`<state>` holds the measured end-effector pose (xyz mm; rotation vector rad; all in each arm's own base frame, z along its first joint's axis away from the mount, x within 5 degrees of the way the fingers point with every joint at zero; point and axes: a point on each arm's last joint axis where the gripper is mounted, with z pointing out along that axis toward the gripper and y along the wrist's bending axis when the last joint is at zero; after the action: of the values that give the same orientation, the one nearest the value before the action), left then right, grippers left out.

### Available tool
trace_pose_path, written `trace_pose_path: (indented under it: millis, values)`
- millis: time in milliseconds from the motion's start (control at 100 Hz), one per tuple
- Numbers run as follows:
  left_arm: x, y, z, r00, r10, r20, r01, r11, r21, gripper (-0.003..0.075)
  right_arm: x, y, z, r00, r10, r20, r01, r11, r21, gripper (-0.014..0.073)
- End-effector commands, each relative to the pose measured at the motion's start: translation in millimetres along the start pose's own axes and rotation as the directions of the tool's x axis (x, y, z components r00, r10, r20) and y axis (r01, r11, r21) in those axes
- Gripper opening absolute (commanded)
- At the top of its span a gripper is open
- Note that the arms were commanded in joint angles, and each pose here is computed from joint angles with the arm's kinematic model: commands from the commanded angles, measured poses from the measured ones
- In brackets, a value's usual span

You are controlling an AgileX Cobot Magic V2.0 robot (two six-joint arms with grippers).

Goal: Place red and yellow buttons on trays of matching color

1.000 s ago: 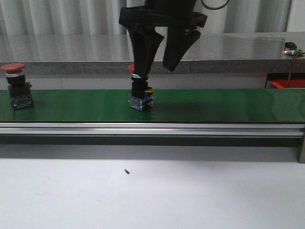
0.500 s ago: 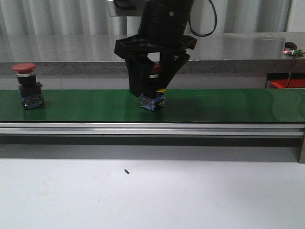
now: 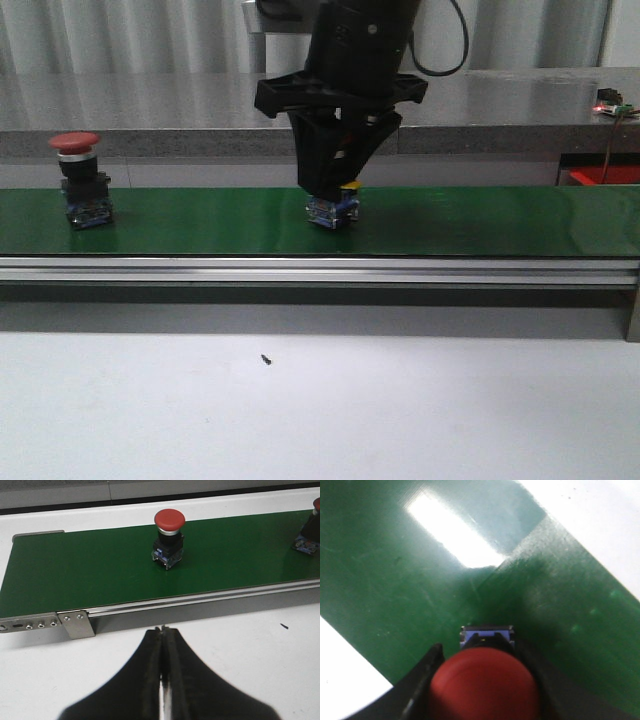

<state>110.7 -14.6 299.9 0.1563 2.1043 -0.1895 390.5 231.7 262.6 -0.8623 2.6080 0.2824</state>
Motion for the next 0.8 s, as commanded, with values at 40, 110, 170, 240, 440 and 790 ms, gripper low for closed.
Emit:
trace_pose_path:
  millis: [40,110,170,240,440,790]
  values:
    - [-12.9,-0.7,-4.6,0.996,-0.014,0.086,0.014,1.0,-0.003,-0.002,-8.4,-17.8,-71.0,0.984,0.036,0.176,-0.043,0.998,0.037,0.0109]
    - [-12.9,-0.7,-4.6,0.996,-0.014,0.086,0.014,1.0,-0.003,-0.002,-4.4,-35.3,-86.9,0.977,0.07,0.201,-0.083,0.995,0.058,0.0109]
    - [-12.9,-0.7,-4.6,0.996,-0.014,0.086,0.014,1.0,-0.003,-0.002,-0.6,-49.8,-98.9,0.97,0.097,0.221,-0.116,0.99,0.075,0.0109]
    - [-12.9,-0.7,-4.6,0.996,-0.014,0.086,0.014,1.0,-0.003,-0.002,6.8,-73.4,-113.8,0.959,0.143,0.244,-0.172,0.98,0.102,0.0109]
    - [-12.9,-0.7,-4.6,0.996,-0.014,0.086,0.014,1.0,-0.003,-0.002,41.7,-149.1,-152.1,0.909,0.294,0.295,-0.357,0.915,0.188,0.0109]
    - [-12.9,-0.7,-4.6,0.996,-0.014,0.086,0.014,1.0,-0.003,-0.002,98.9,-239.4,-188.2,0.787,0.458,0.414,-0.587,0.761,0.276,0.0109]
